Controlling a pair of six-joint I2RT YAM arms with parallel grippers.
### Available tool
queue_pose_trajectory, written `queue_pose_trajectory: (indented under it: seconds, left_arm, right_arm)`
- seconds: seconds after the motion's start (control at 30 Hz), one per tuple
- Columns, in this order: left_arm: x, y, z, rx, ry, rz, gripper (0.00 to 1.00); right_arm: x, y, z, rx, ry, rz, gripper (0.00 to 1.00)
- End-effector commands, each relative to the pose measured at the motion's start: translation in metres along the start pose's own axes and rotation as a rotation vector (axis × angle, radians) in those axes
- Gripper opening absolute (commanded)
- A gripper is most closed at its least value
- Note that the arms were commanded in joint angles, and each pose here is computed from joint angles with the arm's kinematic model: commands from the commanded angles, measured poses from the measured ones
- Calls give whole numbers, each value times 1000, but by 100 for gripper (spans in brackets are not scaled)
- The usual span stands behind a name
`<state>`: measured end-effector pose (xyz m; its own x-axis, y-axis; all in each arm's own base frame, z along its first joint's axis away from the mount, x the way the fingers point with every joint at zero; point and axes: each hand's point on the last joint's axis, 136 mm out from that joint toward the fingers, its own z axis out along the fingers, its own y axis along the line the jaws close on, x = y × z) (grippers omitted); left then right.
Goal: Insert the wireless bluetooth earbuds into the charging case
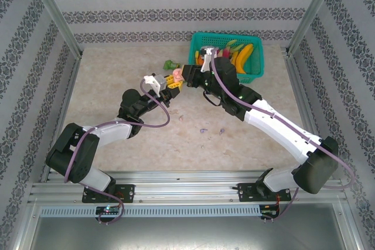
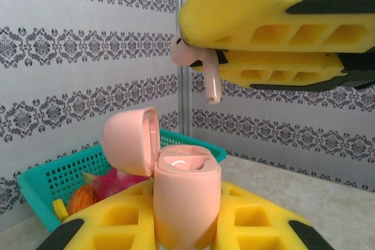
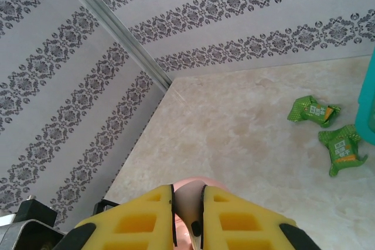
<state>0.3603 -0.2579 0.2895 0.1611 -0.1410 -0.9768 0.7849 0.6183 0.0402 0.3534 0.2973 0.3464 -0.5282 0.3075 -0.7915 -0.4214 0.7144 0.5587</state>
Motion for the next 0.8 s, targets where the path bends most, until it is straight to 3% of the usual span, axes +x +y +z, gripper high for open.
queue_pose_trajectory:
  seconds: [0.0,0.77]
  left_arm:
    - [-43,-8,4,22,-118,62,0]
    - [-48,-8,6,22,-122,54,0]
  right_arm:
    - [4,-1,7,-18,7,27,15]
    - [24,-7,16,-29,67,37,13]
